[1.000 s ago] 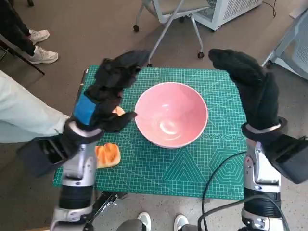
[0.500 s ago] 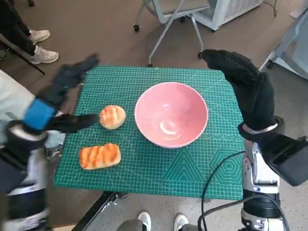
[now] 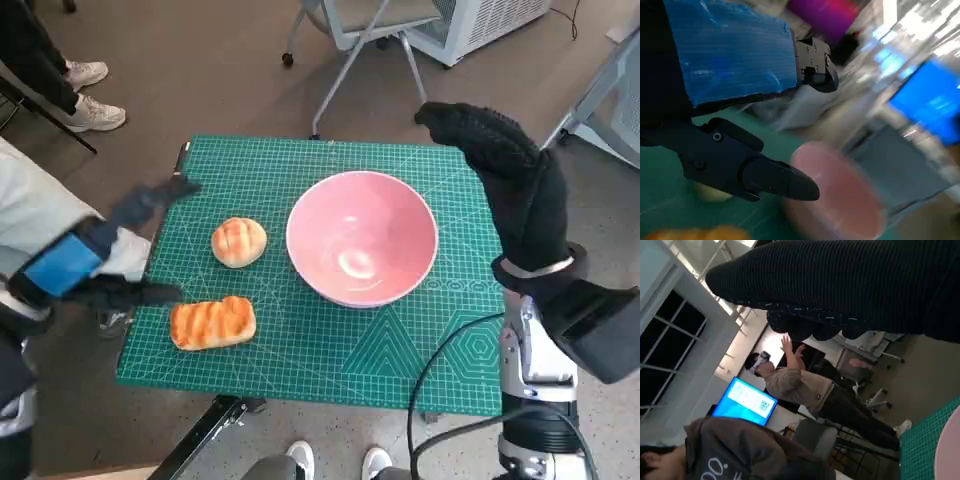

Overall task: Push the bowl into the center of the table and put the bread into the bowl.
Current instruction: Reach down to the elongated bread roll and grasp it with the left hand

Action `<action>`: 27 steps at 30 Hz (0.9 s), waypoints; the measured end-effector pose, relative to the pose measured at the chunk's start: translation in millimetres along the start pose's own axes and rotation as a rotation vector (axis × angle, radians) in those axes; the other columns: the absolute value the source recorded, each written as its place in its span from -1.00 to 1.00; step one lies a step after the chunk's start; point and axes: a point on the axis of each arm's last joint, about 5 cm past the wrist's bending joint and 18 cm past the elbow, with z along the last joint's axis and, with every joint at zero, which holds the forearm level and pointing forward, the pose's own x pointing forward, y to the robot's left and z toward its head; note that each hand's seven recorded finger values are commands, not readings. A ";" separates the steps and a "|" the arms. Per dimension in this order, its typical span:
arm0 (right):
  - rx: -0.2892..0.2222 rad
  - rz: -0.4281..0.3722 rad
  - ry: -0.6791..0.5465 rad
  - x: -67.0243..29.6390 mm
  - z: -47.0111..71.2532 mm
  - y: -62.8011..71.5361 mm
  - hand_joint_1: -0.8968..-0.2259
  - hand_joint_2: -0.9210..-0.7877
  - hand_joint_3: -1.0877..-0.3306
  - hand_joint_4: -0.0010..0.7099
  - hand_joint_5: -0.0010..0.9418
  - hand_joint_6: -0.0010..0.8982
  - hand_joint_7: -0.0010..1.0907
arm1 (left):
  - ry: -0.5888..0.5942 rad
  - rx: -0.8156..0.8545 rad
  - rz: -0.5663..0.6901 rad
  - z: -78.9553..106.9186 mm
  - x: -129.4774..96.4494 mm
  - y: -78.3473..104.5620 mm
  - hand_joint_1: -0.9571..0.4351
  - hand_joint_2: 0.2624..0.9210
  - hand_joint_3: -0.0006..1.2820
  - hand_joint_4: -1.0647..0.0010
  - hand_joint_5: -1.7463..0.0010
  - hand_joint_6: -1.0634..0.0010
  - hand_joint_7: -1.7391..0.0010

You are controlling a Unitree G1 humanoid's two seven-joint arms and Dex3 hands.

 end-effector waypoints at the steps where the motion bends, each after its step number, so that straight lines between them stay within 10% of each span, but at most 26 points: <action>1: 0.001 -0.002 0.001 -0.1 -0.4 0.2 -0.47 -1.00 0.00 -0.42 -0.99 -1.00 0.17 | 0.037 0.021 -0.018 2.3 -0.8 -0.7 -0.06 0.70 -1.00 0.59 1.00 0.40 0.86; 9: 0.014 -0.009 0.013 0.2 -3.5 1.6 -0.45 -1.00 0.00 -0.42 -0.99 -1.00 0.17 | 0.255 0.165 -0.103 13.9 -1.9 -18.0 0.02 0.60 -1.00 0.56 0.99 0.29 0.94; 27: 0.022 -0.009 0.025 -0.6 -8.9 1.8 -0.43 -1.00 0.00 -0.43 -1.00 -1.00 0.17 | 0.323 0.195 -0.099 2.6 17.4 -68.0 0.01 0.60 -1.00 0.41 0.99 0.21 0.98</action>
